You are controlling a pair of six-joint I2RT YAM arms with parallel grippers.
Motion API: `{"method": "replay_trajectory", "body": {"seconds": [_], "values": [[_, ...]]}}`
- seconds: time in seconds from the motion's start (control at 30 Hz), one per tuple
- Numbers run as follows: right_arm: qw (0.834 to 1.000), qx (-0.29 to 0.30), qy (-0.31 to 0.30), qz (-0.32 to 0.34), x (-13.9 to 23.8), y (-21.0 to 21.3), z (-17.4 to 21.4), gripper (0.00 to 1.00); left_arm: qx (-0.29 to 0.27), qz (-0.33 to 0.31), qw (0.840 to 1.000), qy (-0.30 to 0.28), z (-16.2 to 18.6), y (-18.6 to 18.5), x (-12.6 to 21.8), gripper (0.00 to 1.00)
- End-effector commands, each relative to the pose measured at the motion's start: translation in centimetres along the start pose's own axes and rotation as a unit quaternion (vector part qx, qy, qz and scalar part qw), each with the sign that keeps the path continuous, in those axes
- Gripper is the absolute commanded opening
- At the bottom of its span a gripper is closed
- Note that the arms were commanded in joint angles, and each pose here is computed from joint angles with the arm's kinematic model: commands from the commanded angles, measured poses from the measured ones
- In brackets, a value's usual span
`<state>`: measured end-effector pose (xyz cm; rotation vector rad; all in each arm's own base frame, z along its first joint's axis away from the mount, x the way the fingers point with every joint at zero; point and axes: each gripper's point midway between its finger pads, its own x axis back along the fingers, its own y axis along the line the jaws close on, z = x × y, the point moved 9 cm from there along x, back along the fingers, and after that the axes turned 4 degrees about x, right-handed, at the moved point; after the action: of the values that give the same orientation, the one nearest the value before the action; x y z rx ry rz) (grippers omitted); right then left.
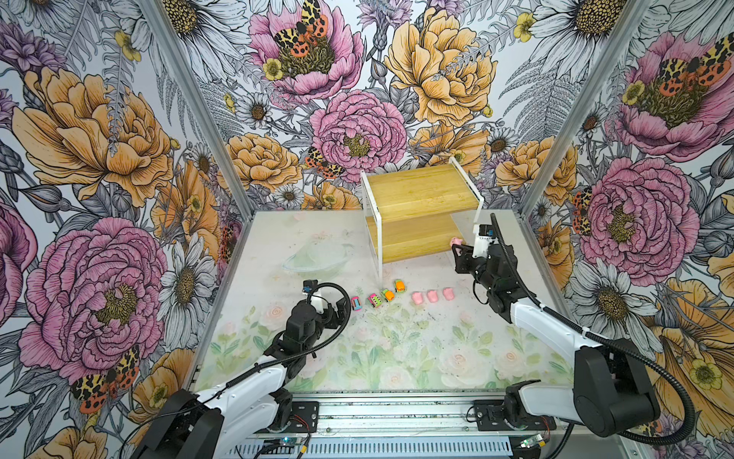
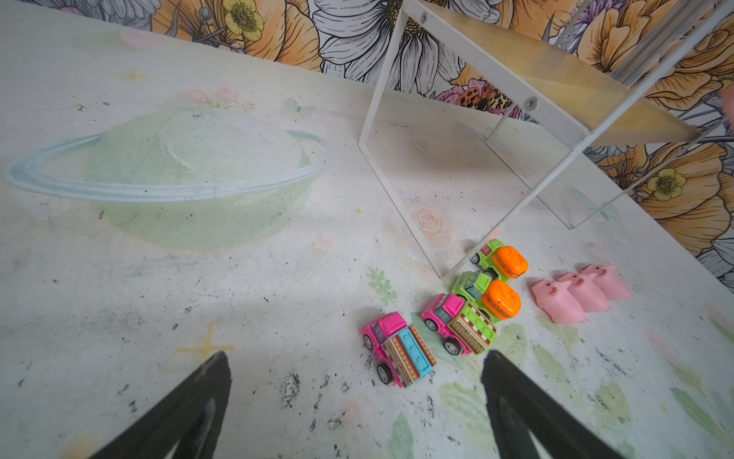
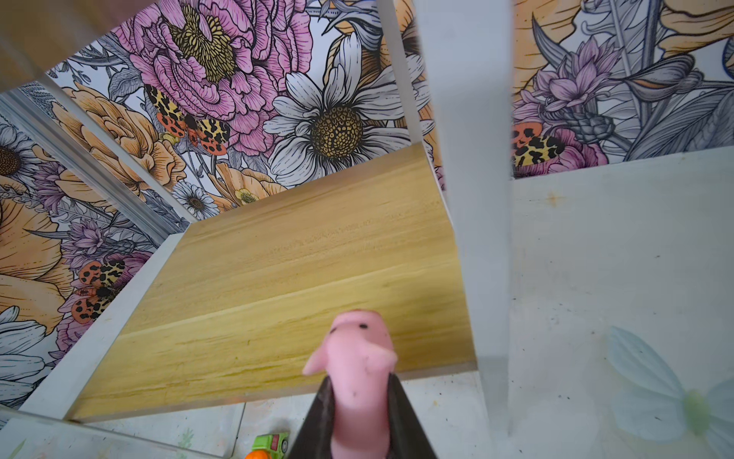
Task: Place and organize the plastic toys onto the shelf
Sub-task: 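Lift the pig and carry it toward the lower wooden shelf, then lower the pig onto the lower shelf and open the right gripper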
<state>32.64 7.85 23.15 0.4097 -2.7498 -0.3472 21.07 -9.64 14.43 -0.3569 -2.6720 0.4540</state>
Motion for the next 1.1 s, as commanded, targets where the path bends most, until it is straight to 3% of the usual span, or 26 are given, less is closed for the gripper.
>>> {"method": "replay_trajectory", "body": {"seconds": [0.0, 1.07], "values": [[0.999, -0.006, -0.032, 0.008, -0.3, -0.2, -1.0, 0.22, 0.002, 0.016, 1.0, -0.019, -1.1, -0.4, 0.0, 0.99], [0.999, -0.006, -0.05, 0.005, -3.2, -0.6, -2.1, 0.22, 0.003, 0.014, 1.0, -0.021, -1.1, -0.3, 0.1, 0.99]]}}
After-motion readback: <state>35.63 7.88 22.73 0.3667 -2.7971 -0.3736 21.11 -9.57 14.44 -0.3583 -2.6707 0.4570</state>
